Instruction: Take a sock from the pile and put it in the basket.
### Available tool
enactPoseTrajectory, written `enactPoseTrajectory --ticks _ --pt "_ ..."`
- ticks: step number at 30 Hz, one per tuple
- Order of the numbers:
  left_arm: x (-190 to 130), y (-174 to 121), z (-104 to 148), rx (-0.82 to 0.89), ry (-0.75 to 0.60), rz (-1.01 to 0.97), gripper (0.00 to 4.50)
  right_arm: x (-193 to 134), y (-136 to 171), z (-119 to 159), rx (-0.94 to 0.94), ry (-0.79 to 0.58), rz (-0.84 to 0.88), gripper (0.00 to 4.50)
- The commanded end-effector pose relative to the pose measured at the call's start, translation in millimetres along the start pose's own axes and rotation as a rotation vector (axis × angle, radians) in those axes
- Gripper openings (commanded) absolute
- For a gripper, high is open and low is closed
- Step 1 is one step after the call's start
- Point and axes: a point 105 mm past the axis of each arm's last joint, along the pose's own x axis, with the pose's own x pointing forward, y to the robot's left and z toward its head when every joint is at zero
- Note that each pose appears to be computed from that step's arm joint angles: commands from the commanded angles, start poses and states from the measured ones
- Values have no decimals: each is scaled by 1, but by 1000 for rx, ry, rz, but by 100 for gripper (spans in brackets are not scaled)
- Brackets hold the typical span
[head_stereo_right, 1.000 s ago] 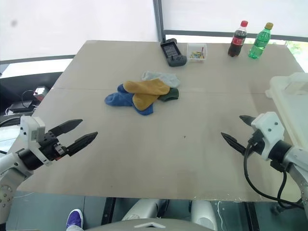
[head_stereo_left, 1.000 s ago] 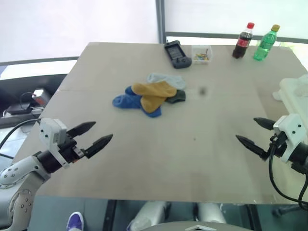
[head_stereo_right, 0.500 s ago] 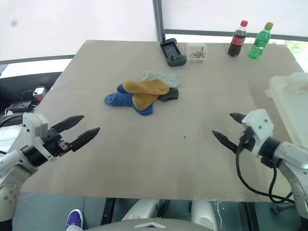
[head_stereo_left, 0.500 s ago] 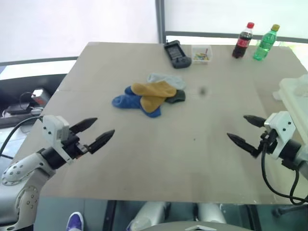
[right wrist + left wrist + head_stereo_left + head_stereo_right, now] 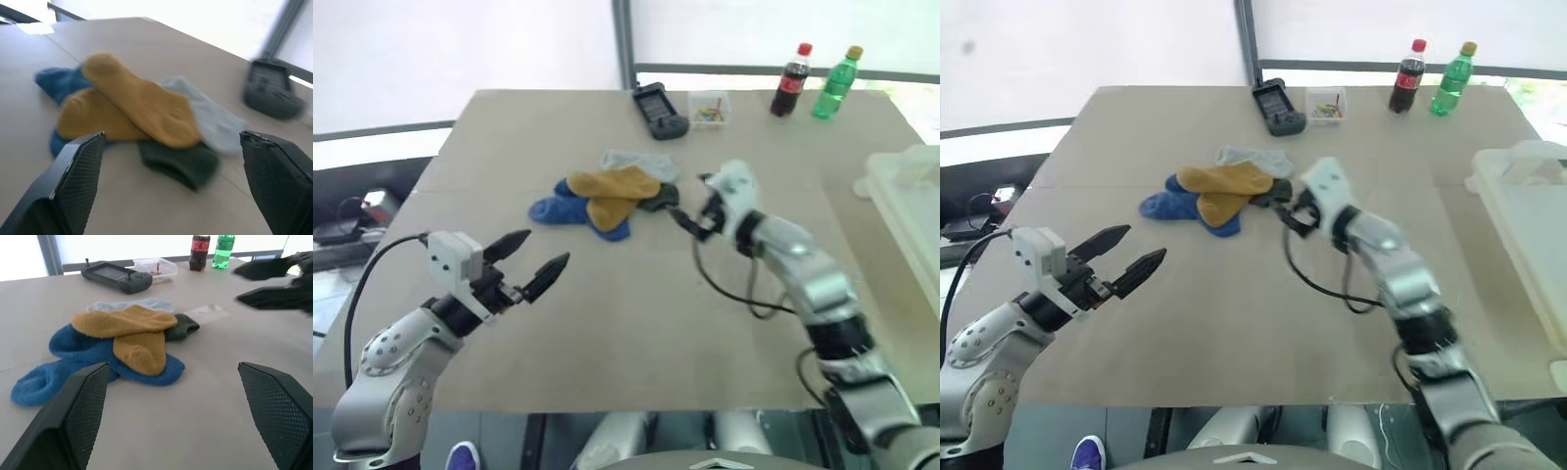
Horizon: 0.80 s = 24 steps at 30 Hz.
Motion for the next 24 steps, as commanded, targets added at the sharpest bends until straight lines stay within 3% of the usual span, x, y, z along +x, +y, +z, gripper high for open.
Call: enactPoseTrajectory --ticks 1,6,14,17,20,21,22,23,24 --pt "7 -4 10 41 -39 17 447 37 2 3 -9 -18 -17 448" --pt "6 -12 12 46 -51 39 447 69 11 3 -34 -6 -3 448" --pt "-6 -14 13 51 -51 92 447 80 18 -16 -45 62 -6 448" --pt "-8 -15 15 50 -58 103 450 82 22 -21 -53 80 -23 369" --pt "-10 -14 15 55 -54 114 450 85 26 -19 -45 73 -23 218" --pt "-11 -13 15 55 -52 120 450 86 27 -17 -48 69 -22 190" --pt "-11 -12 15 55 -54 128 450 87 28 -16 -49 64 -21 190" --pt "-11 -12 15 54 -55 131 450 87 28 -14 -49 58 -22 110" --pt "-11 -11 15 54 -55 133 450 87 28 -13 -48 56 -23 70"
